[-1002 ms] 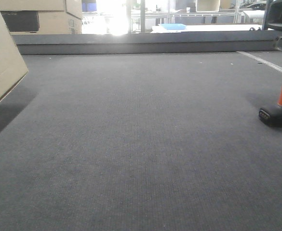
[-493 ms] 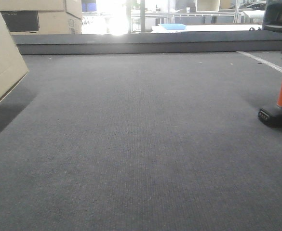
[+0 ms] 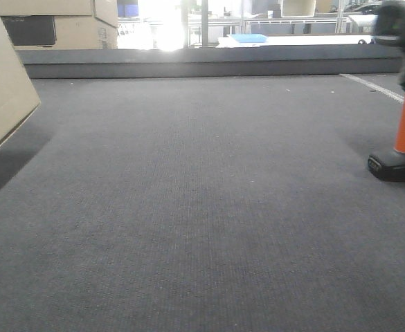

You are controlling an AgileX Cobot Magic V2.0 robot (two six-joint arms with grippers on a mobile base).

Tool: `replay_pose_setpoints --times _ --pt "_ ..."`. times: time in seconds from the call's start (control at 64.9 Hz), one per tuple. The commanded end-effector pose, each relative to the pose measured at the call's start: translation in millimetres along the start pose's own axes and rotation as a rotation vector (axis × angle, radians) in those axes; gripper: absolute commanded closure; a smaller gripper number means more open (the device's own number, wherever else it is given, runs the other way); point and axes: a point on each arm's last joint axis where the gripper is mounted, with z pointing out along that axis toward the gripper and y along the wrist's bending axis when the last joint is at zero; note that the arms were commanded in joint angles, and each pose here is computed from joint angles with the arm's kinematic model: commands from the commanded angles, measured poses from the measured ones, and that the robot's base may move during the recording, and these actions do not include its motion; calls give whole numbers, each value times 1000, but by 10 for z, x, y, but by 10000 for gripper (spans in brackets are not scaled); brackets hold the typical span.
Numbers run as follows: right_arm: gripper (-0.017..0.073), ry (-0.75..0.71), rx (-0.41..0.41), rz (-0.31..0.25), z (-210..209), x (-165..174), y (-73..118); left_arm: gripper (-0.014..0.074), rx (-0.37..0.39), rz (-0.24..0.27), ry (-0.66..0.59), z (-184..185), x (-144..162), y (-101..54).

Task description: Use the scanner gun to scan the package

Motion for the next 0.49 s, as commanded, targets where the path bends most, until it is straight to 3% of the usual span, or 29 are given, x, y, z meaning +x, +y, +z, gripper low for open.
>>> replay_pose_setpoints --times 0.0,0.139,0.324,0.478 --pt "154 24 -8 -18 -81 -37 14 704 -39 28 -46 -67 -32 32" --pt "330 27 -12 -16 -203 -128 29 704 -103 74 -89 -74 -74 88" --pt "716 34 -22 -20 -377 -217 47 704 -105 77 -106 -66 -93 90" --pt "720 12 -42 -45 -521 -291 69 704 -105 79 -70 52 -105 94"
